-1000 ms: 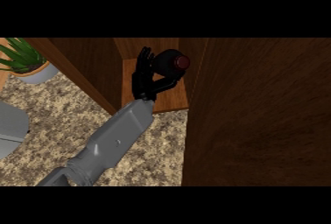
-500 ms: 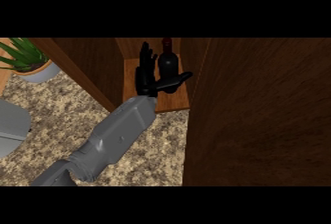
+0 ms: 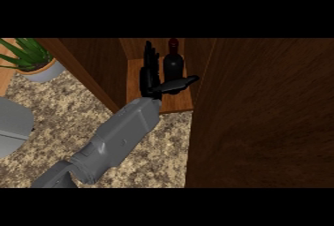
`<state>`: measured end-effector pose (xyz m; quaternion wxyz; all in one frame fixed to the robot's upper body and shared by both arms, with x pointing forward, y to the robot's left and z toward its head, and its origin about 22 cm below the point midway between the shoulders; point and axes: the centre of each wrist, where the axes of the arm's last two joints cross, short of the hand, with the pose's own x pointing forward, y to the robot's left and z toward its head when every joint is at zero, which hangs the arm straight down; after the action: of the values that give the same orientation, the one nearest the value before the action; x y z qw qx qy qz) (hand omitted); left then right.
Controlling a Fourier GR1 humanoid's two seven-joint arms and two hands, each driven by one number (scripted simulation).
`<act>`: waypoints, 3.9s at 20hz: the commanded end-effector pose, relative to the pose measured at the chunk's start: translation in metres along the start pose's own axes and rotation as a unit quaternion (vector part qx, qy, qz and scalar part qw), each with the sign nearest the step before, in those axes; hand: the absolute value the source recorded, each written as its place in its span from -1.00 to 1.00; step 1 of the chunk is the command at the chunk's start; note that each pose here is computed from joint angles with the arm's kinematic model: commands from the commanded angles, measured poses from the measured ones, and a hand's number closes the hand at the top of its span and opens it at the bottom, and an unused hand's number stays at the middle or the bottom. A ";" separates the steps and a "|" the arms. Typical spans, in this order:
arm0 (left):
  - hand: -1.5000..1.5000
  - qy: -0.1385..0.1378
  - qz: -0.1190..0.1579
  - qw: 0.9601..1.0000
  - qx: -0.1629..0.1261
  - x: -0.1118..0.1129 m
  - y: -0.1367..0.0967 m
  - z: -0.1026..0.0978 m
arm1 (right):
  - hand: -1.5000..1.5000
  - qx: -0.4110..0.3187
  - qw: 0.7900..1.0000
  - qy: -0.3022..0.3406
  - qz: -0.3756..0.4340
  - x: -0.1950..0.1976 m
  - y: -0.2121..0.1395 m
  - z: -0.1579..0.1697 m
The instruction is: Pick up the wine, place it into the cabinet and close the cabinet
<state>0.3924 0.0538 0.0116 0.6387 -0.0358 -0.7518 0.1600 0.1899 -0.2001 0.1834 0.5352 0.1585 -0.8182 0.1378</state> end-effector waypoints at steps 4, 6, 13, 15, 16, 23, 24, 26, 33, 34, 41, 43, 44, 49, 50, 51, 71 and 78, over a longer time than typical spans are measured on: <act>-1.00 -0.018 0.028 0.999 -0.019 0.002 -0.014 0.013 | -1.00 -0.007 1.000 0.007 0.004 0.002 -0.005 0.005; -1.00 -0.002 0.034 0.999 -0.021 -0.008 -0.005 0.020 | -1.00 -0.010 1.000 0.010 -0.002 0.013 -0.002 0.008; -1.00 0.005 0.036 0.998 -0.059 0.002 -0.029 0.033 | -1.00 -0.010 1.000 0.015 0.004 0.009 0.002 0.000; -1.00 0.005 0.045 0.996 -0.072 -0.011 -0.014 0.038 | -1.00 -0.025 1.000 0.010 -0.008 0.005 -0.004 0.002; -1.00 0.007 0.043 0.996 -0.078 -0.031 0.003 0.060 | -1.00 -0.016 1.000 0.023 0.011 0.001 0.004 -0.006; -1.00 -0.013 0.038 0.996 -0.075 -0.024 -0.004 0.062 | -1.00 -0.033 0.999 0.022 0.008 0.007 0.003 0.020; -1.00 -0.013 0.035 0.996 -0.087 -0.027 -0.002 0.067 | -1.00 -0.041 0.999 0.028 0.010 0.011 -0.007 0.019; -1.00 -0.017 0.039 0.996 -0.074 -0.015 -0.013 0.058 | -1.00 -0.041 0.999 0.027 0.007 -0.001 0.002 0.017; -1.00 -0.039 0.043 0.993 -0.103 -0.024 0.009 0.086 | -1.00 -0.033 0.999 0.021 0.020 0.001 -0.002 0.028; -1.00 -0.022 0.041 0.994 -0.101 -0.012 -0.006 0.096 | -1.00 -0.047 0.999 0.021 0.011 0.011 -0.005 0.014; -1.00 -0.018 0.051 0.984 -0.167 0.005 0.058 0.107 | -1.00 -0.054 0.998 0.031 0.012 0.011 0.001 0.015; -1.00 -0.023 0.059 0.981 -0.184 0.025 0.061 0.124 | -1.00 -0.067 0.997 0.017 0.040 0.012 -0.003 0.022; -1.00 -0.028 0.051 0.982 -0.179 0.020 0.066 0.124 | -1.00 -0.060 0.997 0.009 0.042 0.021 -0.012 0.024; -1.00 -0.023 0.054 0.975 -0.213 0.055 0.091 0.130 | -1.00 -0.018 0.999 0.028 0.011 0.009 -0.009 0.036; -1.00 -0.024 0.057 0.976 -0.208 0.034 0.103 0.142 | 1.00 0.013 0.999 0.034 0.025 0.019 -0.012 0.037; -1.00 -0.023 0.069 0.970 -0.233 0.060 0.100 0.134 | 1.00 0.030 0.998 0.040 0.046 0.018 -0.008 0.036; -1.00 -0.032 0.062 0.975 -0.210 0.133 0.236 0.173 | 1.00 0.223 0.973 0.048 -0.032 0.036 0.065 0.041; -1.00 -0.041 0.075 0.982 -0.167 0.149 0.274 0.169 | 1.00 0.290 0.953 0.079 -0.043 0.030 0.122 0.027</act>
<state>0.1613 0.2931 0.0476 0.5779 -0.2050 -0.7872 0.0656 0.1311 -0.1271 0.1856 0.5569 0.3065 -0.7049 0.3146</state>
